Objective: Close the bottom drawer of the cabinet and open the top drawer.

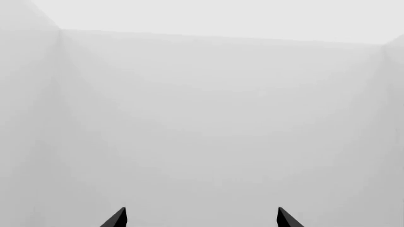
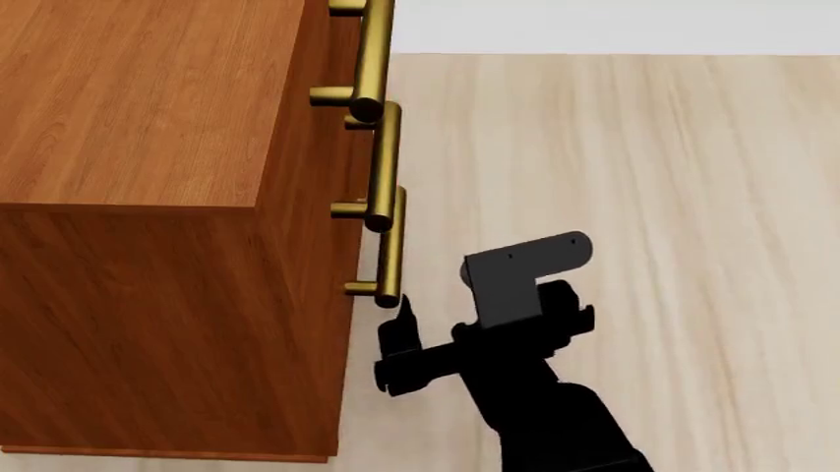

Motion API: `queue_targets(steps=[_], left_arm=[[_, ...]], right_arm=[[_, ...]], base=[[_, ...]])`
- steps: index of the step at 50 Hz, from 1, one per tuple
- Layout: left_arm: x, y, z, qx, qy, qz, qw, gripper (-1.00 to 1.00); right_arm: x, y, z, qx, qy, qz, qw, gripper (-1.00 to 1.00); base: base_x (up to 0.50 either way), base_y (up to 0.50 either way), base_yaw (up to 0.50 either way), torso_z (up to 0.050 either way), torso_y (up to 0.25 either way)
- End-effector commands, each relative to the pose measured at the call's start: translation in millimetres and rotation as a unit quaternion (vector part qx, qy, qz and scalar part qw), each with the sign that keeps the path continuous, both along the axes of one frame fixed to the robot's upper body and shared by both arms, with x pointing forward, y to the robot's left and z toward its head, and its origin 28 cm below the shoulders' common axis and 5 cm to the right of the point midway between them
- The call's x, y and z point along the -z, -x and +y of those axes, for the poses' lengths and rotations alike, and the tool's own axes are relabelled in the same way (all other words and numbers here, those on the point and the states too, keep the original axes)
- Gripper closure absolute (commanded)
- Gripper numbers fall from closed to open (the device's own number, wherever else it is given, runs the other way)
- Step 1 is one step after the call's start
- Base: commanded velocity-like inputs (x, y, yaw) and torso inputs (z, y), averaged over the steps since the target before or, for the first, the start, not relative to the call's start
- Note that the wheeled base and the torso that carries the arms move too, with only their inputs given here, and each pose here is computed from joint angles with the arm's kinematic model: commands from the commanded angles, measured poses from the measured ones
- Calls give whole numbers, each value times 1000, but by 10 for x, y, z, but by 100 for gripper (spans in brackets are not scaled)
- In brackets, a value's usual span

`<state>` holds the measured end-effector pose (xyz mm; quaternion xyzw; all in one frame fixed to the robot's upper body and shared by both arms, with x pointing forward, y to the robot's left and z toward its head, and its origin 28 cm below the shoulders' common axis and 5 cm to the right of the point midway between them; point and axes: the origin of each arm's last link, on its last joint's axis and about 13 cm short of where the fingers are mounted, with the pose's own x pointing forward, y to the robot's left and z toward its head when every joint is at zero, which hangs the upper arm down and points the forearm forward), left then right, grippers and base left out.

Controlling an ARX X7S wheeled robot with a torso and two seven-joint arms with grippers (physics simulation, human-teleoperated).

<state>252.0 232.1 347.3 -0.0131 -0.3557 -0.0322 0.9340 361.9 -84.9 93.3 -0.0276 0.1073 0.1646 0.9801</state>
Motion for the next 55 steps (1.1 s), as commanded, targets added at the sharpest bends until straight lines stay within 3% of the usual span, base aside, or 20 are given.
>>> queue_targets(steps=[1, 22, 32, 34, 43, 44, 48, 50, 55], left_arm=[[-2, 4, -32, 5, 0, 0, 1000, -100], [-33, 34, -72, 13, -2, -3, 1000, -100], [-43, 31, -100, 18, -4, -4, 1000, -100], [-45, 34, -101, 18, -4, -5, 1000, -100], [-50, 47, -111, 18, -7, -5, 1000, -100], [-51, 50, -110, 18, -7, -5, 1000, -100], [-61, 54, -108, 18, -8, -6, 1000, -100], [-64, 56, -107, 18, -8, -7, 1000, -100], [-60, 51, -110, 18, -8, -6, 1000, -100]], right_arm=[[-74, 260, -80, 22, -33, -21, 999, -100], [-276, 630, -278, 87, -52, -64, 993, -100], [-498, 686, -309, 109, -121, -99, 982, -100], [-546, 679, -307, 113, -117, -102, 981, -100], [-813, 650, -288, 122, -235, -116, 957, -100], [-859, 647, -287, 124, -227, -118, 959, -100], [-971, 643, -281, 119, -290, -116, 942, -100], [-1017, 647, -289, 125, -288, -123, 941, -100], [-1136, 669, -276, 118, -330, -128, 928, -100]], base=[[0, 0, 0, 0, 0], [0, 0, 0, 0, 0], [0, 0, 0, 0, 0], [0, 0, 0, 0, 0], [0, 0, 0, 0, 0], [0, 0, 0, 0, 0], [0, 0, 0, 0, 0], [0, 0, 0, 0, 0], [0, 0, 0, 0, 0]])
